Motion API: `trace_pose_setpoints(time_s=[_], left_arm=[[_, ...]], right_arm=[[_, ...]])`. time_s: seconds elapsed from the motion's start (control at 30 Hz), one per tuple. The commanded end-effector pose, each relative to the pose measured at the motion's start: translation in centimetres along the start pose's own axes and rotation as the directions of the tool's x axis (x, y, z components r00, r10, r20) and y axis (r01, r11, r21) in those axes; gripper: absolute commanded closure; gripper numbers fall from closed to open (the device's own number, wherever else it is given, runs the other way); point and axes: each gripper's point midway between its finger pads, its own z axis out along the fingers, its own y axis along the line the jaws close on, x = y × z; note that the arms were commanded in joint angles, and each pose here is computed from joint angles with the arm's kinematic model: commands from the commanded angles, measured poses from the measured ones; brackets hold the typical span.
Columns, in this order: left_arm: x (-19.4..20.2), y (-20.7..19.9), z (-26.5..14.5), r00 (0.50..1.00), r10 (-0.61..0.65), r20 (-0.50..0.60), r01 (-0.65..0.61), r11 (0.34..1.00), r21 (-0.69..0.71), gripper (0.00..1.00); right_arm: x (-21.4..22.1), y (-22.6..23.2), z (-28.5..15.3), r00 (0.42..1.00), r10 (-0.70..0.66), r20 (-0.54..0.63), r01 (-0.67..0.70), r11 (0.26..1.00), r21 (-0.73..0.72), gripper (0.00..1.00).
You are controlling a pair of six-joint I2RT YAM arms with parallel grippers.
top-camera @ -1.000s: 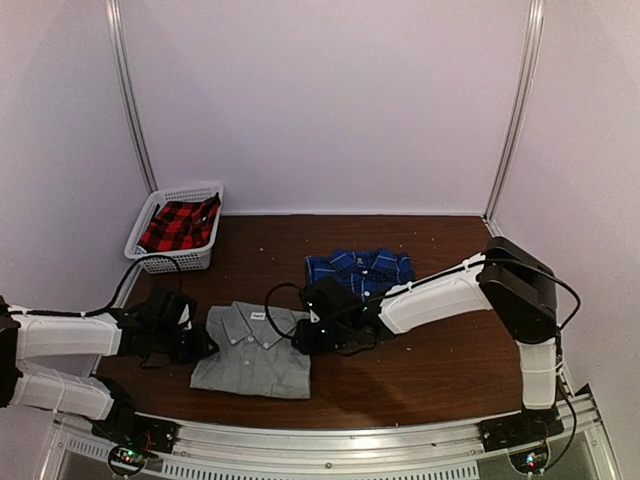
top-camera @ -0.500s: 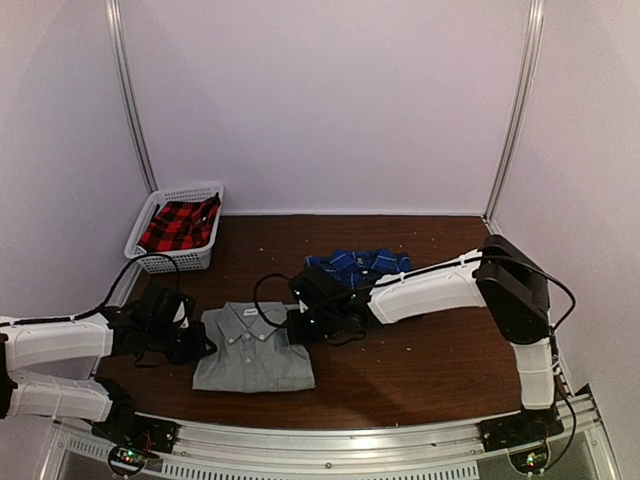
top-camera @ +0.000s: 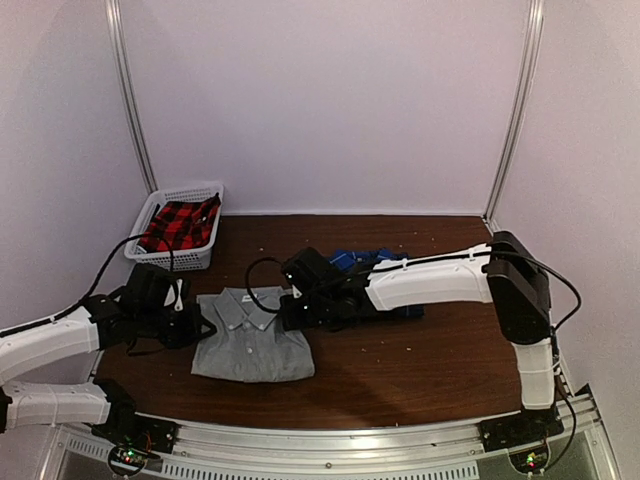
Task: Fold and stack the long sleeve shirts
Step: Pick up the square-folded shirt from the center of the board, then place the square-folded shirt on the square-folded shirt.
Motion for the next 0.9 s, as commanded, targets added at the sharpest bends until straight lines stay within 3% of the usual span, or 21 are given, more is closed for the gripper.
trace_pose_setpoints(time_s=[0.0,0.23,0.43,0.87], left_arm=[[-1.7,-3.3,-1.2,0.998,0.046,0.031,-0.049,0.994,0.101,1.00],[-3.5,-6.7,-2.1,0.996,0.071,0.053,-0.080,0.978,0.193,1.00],[-5.4,-11.6,-1.5,0.991,0.109,0.074,-0.126,0.952,0.280,1.00],[-9.0,-23.0,7.0,0.973,0.223,0.058,-0.229,0.913,0.338,1.00]], right_arm=[[-3.9,2.2,-3.4,0.995,-0.041,0.092,0.043,0.999,-0.020,1.00],[-6.0,1.3,-5.5,0.991,-0.064,0.120,0.064,0.998,0.002,1.00],[-8.3,-2.7,-8.5,0.984,-0.050,0.170,0.039,0.997,0.066,1.00],[-12.5,-16.3,-13.7,0.971,-0.018,0.239,-0.044,0.967,0.252,1.00]])
